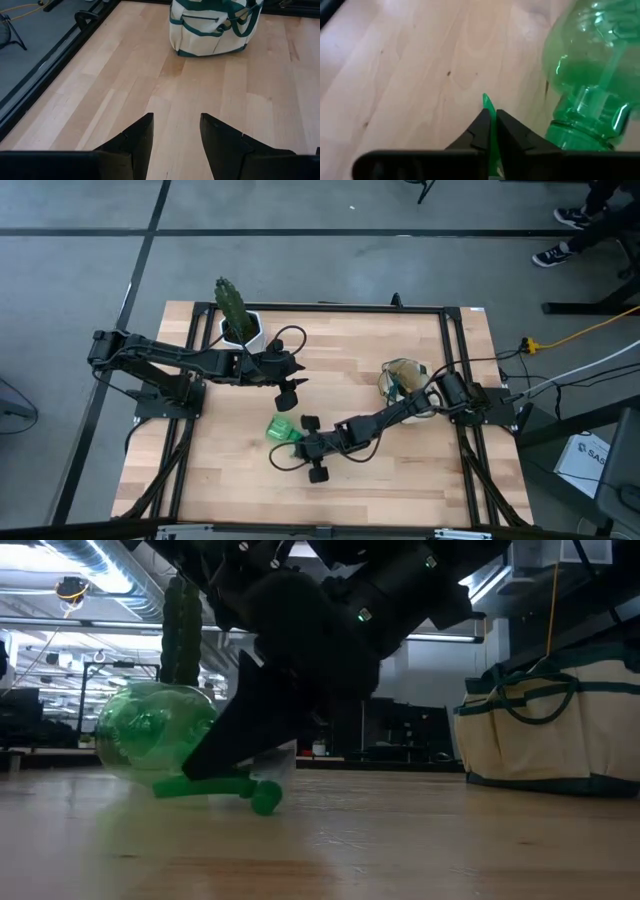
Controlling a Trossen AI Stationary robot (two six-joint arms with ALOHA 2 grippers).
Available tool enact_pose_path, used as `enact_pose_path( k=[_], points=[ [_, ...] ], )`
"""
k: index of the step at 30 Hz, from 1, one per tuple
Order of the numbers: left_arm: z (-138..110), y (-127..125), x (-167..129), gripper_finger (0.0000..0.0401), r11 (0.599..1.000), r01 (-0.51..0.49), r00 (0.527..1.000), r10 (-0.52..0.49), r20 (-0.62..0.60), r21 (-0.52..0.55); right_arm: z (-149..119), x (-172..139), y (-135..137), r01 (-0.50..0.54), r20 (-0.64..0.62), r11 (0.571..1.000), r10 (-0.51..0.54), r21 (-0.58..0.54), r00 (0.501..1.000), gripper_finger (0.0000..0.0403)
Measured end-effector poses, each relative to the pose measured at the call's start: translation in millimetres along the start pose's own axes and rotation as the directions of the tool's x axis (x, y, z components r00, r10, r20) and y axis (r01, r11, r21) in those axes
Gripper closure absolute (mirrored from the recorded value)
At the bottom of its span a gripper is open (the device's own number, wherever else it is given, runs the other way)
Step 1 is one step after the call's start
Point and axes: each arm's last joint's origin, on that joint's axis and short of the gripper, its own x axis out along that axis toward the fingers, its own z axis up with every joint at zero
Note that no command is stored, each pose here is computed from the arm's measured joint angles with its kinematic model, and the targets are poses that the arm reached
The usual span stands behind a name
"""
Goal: Pick & Place Garden tools in Gardening bag
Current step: Put the green spray bottle into the gardening bag
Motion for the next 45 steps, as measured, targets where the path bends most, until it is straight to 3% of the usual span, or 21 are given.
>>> enact_pose_path(
  k=[6,10,20,25,31,41,45],
  points=[
    [0.0,0.0,-0.1,0.0244,1.0,0.0,1.0,0.0,0.0,0.0,1.2,-6.5,2.4,-0.087,-0.036,0.994,0.09,0.071,0.995,0.0376],
    [0.0,0.0,-0.1,0.0244,1.0,0.0,1.0,0.0,0.0,0.0,0.3,-22.5,3.2,-0.133,-0.144,0.985,0.148,0.108,0.978,0.0376],
    [0.0,-0.1,0.0,0.0244,1.0,0.0,1.0,0.0,0.0,0.0,-11.6,-85.2,4.4,-0.034,-0.515,0.976,0.142,0.214,0.846,0.0376],
    [0.0,0.0,0.1,0.0244,1.0,0.0,1.0,0.0,0.0,0.0,-5.1,-120.4,14.8,-0.039,-0.552,0.981,0.14,0.191,0.822,0.0376],
    [0.0,-0.1,0.0,0.0244,1.0,0.0,1.0,0.0,0.0,0.0,10.1,-158.1,26.6,-0.021,-0.469,0.993,0.074,0.118,0.88,0.0376],
    [0.0,-0.1,0.0,0.0244,1.0,0.0,1.0,0.0,0.0,0.0,12.9,-164.9,29.9,-0.019,-0.446,0.993,0.069,0.115,0.892,0.0378],
    [0.0,-0.1,0.0,0.0244,1.0,0.0,1.0,0.0,0.0,0.0,4.7,-171.0,26.3,0.059,-0.531,0.991,0.015,0.122,0.847,0.0378]
  ],
)
